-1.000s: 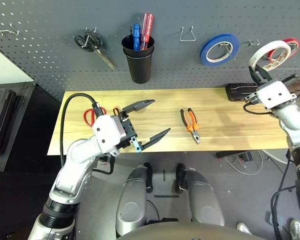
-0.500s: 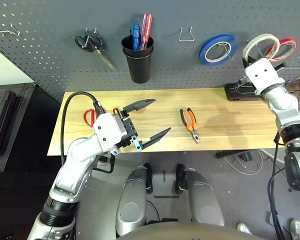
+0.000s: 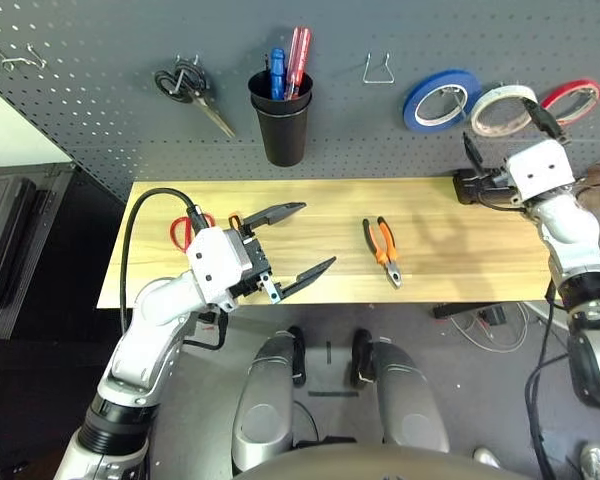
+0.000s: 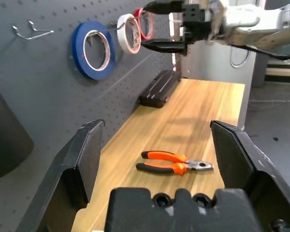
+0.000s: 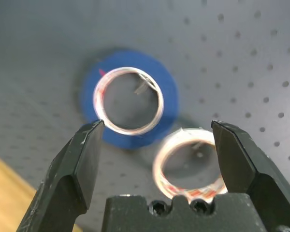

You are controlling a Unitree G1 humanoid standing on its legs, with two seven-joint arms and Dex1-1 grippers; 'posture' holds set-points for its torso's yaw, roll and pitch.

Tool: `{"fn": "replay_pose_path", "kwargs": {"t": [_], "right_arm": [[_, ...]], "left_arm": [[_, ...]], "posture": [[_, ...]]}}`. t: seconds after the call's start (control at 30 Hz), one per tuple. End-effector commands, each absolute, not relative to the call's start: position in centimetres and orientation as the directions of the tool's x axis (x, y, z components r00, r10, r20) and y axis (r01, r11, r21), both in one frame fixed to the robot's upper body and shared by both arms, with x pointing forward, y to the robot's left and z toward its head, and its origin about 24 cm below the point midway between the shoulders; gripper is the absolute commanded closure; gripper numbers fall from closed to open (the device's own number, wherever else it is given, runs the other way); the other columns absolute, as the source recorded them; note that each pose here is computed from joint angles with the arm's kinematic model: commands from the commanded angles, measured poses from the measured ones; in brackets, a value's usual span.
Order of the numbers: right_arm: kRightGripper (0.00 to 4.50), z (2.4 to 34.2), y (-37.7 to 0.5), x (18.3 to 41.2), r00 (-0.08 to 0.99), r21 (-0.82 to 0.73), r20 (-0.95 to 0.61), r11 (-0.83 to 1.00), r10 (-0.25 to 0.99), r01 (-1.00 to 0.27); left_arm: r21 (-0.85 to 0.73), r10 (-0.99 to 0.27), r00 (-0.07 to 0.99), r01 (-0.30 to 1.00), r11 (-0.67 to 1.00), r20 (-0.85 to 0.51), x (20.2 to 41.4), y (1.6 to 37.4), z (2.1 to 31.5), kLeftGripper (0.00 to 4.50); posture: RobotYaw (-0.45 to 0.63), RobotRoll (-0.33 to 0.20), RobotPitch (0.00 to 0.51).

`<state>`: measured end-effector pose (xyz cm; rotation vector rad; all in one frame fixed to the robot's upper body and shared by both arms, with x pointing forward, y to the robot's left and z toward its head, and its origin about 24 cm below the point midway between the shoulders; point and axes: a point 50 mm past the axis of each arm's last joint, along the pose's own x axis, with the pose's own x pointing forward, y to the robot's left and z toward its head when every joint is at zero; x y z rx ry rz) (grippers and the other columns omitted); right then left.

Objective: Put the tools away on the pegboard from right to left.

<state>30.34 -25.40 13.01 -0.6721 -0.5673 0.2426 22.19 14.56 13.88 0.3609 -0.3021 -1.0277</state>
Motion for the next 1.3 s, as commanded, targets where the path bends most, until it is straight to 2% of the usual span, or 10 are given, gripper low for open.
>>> {"fn": "replay_pose_path", "kwargs": {"t": [0.03,0.13,0.23,0.4,0.63,0.9,1.17,1.3], "right_arm": [[0.02,12.1,-24.8,29.1,0.840,-0.626,0.368,0.774,0.399,-0.094],[0.02,10.5,-24.5,28.6,0.889,-0.584,0.273,0.797,0.369,-0.152],[0.02,8.3,-24.5,28.5,0.956,-0.485,0.100,0.852,0.277,-0.196],[0.02,7.1,-24.4,28.9,0.976,-0.367,-0.100,0.904,0.196,-0.219],[0.02,7.0,-23.4,31.1,0.909,-0.194,-0.375,0.943,0.184,-0.271],[0.02,7.7,-21.5,33.1,0.802,-0.055,-0.560,0.956,0.209,-0.288],[0.02,7.6,-17.8,33.7,0.714,0.043,-0.654,0.954,0.251,-0.296],[0.02,6.4,-16.0,33.3,0.667,0.046,-0.703,0.953,0.245,-0.301]], "left_arm": [[0.420,-0.873,0.487,0.785,0.455,0.036,22.3,15.1,13.1,0.00],[0.423,-0.873,0.487,0.787,0.448,0.017,22.4,15.3,12.9,0.00],[0.435,-0.873,0.485,0.797,0.418,-0.050,22.6,15.8,12.4,0.00],[0.456,-0.853,0.485,0.814,0.361,-0.191,22.7,16.7,11.3,0.00],[0.476,-0.816,0.463,0.836,0.273,-0.346,22.8,17.3,9.7,0.00],[0.477,-0.802,0.454,0.844,0.247,-0.387,23.0,17.1,9.1,0.00],[0.480,-0.802,0.453,0.843,0.243,-0.390,23.2,16.9,9.0,0.00],[0.479,-0.803,0.452,0.843,0.243,-0.389,23.3,16.8,9.0,0.00]], "posture": [[0.11,0.000,0.251],[0.10,0.000,0.254],[0.10,0.000,0.257],[0.11,0.000,0.271],[0.11,0.000,0.291],[0.12,0.000,0.314],[0.13,0.000,0.326],[0.14,0.000,0.330]]}}
